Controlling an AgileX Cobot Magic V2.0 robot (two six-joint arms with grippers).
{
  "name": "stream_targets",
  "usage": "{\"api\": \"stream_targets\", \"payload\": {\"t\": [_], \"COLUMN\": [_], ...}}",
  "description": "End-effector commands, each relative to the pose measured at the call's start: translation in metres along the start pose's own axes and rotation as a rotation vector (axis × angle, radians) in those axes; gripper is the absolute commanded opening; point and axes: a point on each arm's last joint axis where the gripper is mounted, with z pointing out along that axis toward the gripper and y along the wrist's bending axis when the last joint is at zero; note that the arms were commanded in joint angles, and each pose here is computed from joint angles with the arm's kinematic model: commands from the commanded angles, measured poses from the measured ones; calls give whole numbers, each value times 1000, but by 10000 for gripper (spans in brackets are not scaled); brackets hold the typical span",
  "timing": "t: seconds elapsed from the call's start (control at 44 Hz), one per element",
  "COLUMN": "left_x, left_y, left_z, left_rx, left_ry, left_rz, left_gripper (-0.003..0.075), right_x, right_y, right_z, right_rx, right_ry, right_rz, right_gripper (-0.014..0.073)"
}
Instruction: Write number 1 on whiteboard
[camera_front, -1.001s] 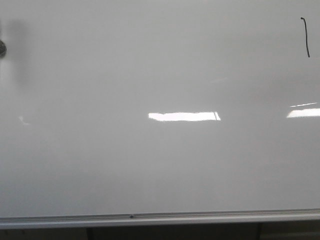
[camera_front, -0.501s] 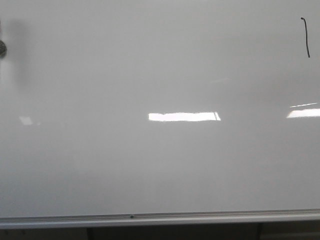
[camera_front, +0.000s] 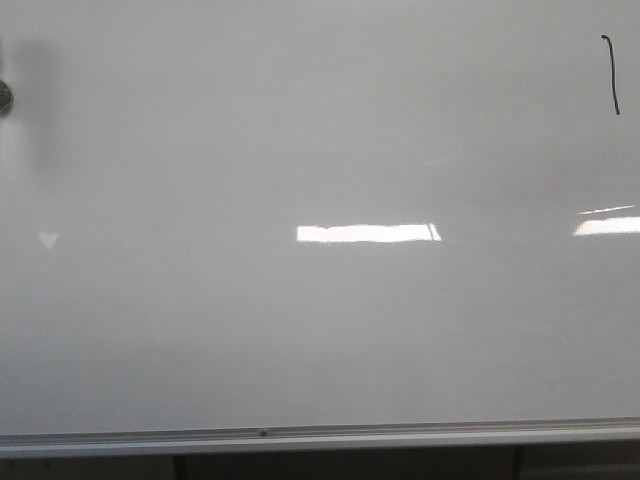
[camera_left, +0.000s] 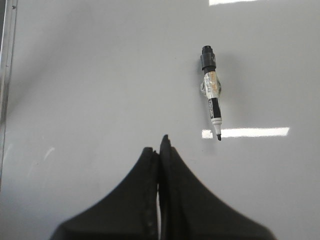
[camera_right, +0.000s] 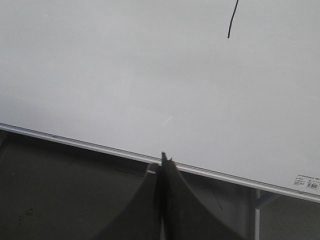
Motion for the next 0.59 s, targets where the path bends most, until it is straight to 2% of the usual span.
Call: {"api": "stream_targets", "payload": {"t": [0.0, 0.25, 0.569], "left_x": [-4, -5, -6], "left_y": [0, -3, -4], "left_z": [-1, -2, -2], "left_rx": [2, 55, 68], "left_ry": [-110, -132, -132], "left_rz": [-17, -23, -28], "left_gripper": [-19, -19, -19], "right_x": [-12, -12, -12], "right_y": [-1, -1, -1], "right_z": [-4, -4, -4], "right_rx": [7, 7, 7], "right_ry": [-87, -87, -87], "right_rz": [-12, -12, -12], "right_gripper": [-69, -69, -69]}}
